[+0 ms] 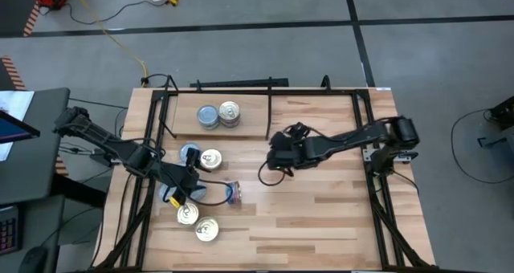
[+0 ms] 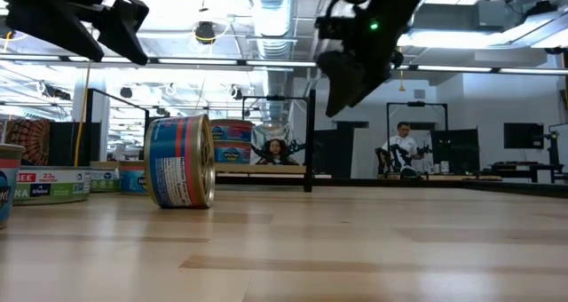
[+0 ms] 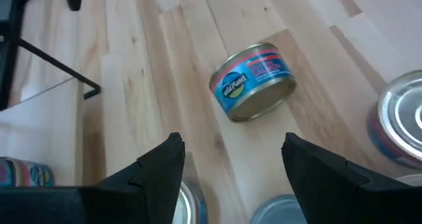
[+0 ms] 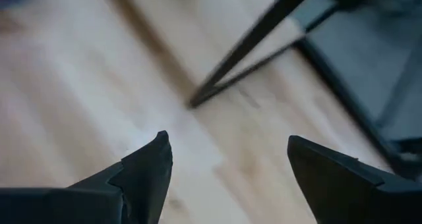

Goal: Stack canned seafood by type on shelf
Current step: Stack the blue pink tuna can on top of the blue pink tuna cans on the shelf

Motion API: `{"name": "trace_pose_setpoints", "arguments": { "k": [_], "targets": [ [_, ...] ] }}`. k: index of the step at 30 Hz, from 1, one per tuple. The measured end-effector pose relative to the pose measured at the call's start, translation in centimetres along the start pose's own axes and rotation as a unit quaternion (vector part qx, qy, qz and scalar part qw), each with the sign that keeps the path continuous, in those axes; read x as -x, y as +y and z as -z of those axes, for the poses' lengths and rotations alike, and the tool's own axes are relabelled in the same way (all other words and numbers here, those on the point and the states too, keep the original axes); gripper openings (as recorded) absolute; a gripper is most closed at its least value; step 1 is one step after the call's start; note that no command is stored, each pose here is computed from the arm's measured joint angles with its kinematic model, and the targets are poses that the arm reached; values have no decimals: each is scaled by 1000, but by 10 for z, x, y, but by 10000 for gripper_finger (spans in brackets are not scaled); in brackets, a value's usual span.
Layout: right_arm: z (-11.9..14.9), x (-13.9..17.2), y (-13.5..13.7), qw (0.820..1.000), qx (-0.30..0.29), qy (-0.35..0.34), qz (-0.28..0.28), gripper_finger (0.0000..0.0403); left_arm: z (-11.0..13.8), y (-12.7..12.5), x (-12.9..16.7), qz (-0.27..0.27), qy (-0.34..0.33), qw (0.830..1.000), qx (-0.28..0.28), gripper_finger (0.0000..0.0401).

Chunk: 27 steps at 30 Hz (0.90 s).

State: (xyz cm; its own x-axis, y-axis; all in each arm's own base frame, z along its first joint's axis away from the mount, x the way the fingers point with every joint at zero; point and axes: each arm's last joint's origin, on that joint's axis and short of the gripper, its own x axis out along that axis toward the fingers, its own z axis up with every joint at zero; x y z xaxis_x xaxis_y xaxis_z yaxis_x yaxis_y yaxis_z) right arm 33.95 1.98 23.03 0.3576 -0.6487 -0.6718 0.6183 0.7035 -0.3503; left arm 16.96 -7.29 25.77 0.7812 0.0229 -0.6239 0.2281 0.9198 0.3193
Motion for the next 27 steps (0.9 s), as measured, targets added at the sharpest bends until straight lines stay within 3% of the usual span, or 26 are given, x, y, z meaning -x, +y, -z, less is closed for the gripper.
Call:
{"name": "trace_pose_setpoints", "arguments": {
  "k": [5,11,15,20,27],
  "targets": [
    [6,13,0,994,-9,-45,-103,331,-3,10,-10,-25,28,999,17,242],
    [6,26,11,978,13,-101,-180,331,-21,18,-18,14,74,997,1,242],
    [-1,36,19,966,38,-156,-202,331,-29,16,-16,55,101,992,-46,242],
    [-16,43,20,946,63,-243,-206,331,-35,12,-20,69,107,989,-82,242],
    [-19,46,4,951,68,-231,-192,331,-37,11,-59,97,175,975,-94,242]
  ]
}}
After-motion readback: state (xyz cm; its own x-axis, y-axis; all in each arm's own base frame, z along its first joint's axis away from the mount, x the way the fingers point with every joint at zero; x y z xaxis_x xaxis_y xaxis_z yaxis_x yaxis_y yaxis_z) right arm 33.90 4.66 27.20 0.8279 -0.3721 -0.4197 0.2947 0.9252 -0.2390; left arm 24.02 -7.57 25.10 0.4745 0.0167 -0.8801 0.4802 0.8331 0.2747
